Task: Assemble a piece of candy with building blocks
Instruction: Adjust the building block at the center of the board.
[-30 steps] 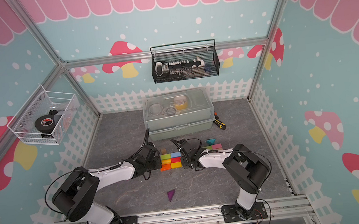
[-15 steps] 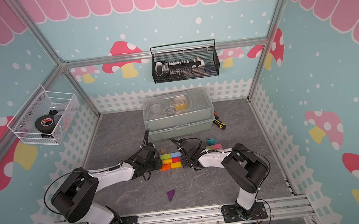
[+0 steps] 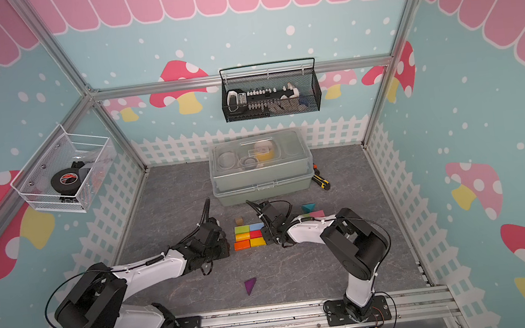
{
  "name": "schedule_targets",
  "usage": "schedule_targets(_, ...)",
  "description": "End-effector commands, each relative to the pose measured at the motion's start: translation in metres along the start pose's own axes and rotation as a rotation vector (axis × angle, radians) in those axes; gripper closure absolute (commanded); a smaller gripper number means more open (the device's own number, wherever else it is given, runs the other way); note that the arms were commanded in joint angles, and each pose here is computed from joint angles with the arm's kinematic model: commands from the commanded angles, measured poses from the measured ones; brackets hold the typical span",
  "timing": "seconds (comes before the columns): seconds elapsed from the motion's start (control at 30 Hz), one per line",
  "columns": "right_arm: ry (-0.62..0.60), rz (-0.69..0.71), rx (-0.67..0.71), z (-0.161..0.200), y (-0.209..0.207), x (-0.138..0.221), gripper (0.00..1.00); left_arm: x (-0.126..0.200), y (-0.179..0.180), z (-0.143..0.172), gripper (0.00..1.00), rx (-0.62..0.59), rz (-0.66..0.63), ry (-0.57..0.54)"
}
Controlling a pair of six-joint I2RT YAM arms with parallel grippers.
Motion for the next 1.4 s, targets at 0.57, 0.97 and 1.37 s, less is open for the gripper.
schedule_targets(0.57, 0.063, 0.057, -0.017, 0.023, -0.019, 0.004, 0.6, -0.01, 0.007, 0.037, 0.71, -0.047, -0.082, 0.144)
schedule_targets(0.97, 0.091, -0.002, -0.052, 0.035, -0.014, 0.013, 0.61, -0.003, 0.013, 0.035, 0.7, -0.044, -0.096, 0.125)
schedule_targets(1.37, 0.114, -0.07, -0.058, 0.037, 0.002, 0.005, 0.62, -0.005, 0.012, 0.033, 0.7, -0.047, -0.091, 0.125)
Point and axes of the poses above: each gripper's point midway between its finger pads, its own x axis back along the fingers, its own y axis along the line the jaws close on, z = x × y, the point moved 2 cm from there along x, back along the fingers, and after that the axes turned 3 degrees about -x, right-handed, at the moved point
